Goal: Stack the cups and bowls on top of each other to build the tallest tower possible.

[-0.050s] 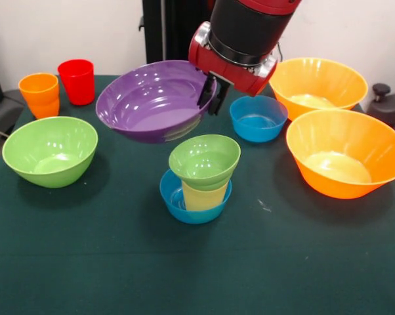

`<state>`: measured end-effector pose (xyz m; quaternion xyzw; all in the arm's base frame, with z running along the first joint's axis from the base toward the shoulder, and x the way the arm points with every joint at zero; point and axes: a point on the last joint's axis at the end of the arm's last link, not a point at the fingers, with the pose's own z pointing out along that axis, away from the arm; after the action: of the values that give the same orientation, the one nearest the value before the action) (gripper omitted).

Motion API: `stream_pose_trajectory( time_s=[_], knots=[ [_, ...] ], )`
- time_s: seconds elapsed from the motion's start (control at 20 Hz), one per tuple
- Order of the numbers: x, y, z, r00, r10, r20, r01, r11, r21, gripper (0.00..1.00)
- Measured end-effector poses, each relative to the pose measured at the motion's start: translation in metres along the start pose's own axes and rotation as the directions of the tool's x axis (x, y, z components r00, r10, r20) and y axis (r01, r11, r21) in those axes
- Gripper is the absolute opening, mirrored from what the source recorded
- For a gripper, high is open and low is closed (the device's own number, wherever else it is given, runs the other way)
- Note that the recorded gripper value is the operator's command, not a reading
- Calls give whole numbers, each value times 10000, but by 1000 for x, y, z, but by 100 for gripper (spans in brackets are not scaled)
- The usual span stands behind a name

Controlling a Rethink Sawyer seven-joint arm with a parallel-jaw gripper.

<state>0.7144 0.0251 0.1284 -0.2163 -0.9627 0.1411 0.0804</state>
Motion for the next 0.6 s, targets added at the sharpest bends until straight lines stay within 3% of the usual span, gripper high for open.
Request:
stream_pose_trajectory(
  time_s=[0.6],
  knots=[
    [-2, 12, 6, 9999, 75, -156, -79, 9997, -252, 0]
  ],
)
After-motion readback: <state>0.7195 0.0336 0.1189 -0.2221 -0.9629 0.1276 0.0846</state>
